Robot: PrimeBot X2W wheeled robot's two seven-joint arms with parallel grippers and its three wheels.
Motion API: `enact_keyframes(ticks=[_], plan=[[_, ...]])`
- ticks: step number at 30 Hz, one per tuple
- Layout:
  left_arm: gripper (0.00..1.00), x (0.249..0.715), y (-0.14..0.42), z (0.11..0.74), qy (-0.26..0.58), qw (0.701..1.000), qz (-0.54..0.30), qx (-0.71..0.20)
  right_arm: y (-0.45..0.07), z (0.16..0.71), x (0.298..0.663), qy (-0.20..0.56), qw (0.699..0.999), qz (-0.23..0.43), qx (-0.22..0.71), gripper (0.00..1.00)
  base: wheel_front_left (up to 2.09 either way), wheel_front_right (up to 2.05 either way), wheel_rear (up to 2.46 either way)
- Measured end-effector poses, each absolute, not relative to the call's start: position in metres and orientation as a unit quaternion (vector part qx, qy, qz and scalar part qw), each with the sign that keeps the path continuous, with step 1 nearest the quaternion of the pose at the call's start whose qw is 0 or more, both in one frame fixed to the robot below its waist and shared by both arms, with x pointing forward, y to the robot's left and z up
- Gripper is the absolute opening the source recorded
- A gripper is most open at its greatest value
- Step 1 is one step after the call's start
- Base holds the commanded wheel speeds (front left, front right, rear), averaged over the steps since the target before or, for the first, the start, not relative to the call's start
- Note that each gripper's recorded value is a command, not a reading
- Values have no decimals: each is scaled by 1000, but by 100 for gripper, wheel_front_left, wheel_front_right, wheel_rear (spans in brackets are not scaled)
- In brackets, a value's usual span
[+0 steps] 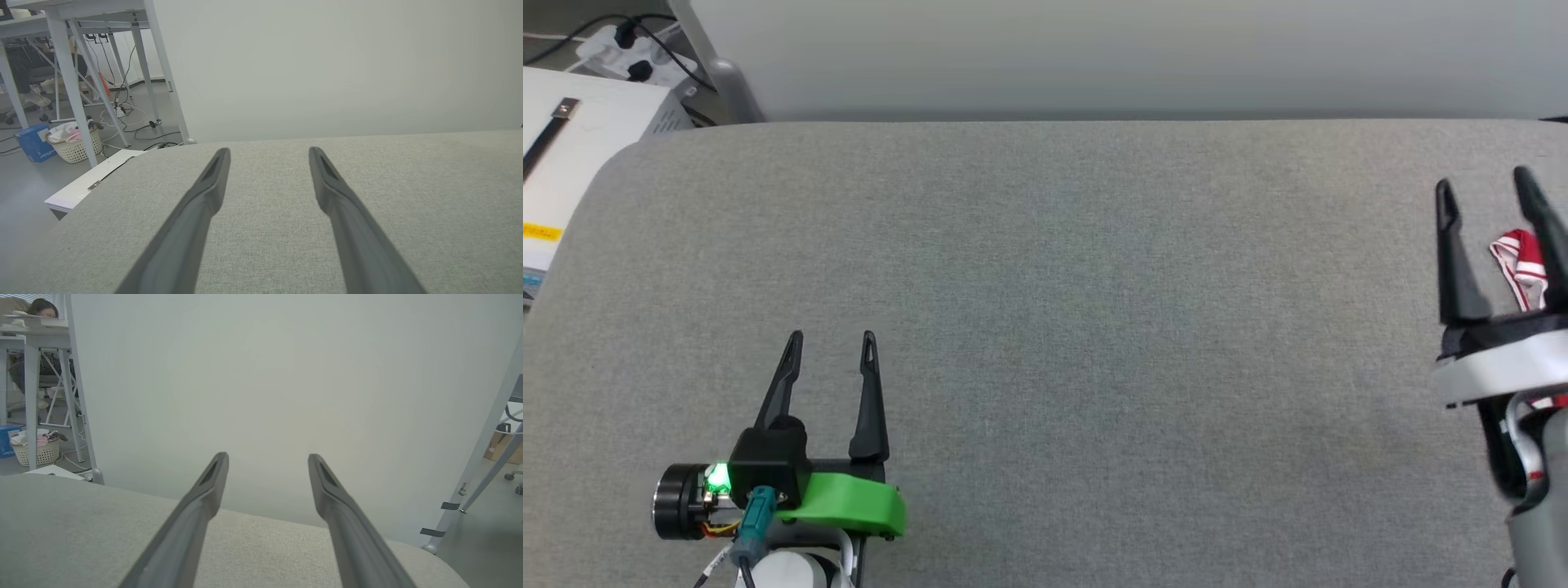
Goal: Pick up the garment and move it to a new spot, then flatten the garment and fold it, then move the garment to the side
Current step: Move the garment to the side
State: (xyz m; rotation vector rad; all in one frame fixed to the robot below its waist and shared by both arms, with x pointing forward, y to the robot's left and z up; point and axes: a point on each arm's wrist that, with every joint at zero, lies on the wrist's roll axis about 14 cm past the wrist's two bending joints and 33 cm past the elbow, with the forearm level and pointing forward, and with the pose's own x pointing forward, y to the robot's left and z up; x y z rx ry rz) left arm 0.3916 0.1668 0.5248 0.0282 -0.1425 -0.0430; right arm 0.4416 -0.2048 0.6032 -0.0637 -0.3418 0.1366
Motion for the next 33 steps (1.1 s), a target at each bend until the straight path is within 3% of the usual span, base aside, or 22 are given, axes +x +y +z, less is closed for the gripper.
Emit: enact_keyframes(ticks=[8,17,33], plan=[[100,371,178,531,-78,997,-3,13,-168,566,406,-126,988,85,30,100,0,0,0],[100,352,183,534,-83,997,1,10,-165,540,367,-91,992,67,61,100,0,0,0],[100,339,181,526,-72,997,-9,3,-174,534,341,-84,994,47,56,100,0,0,0]])
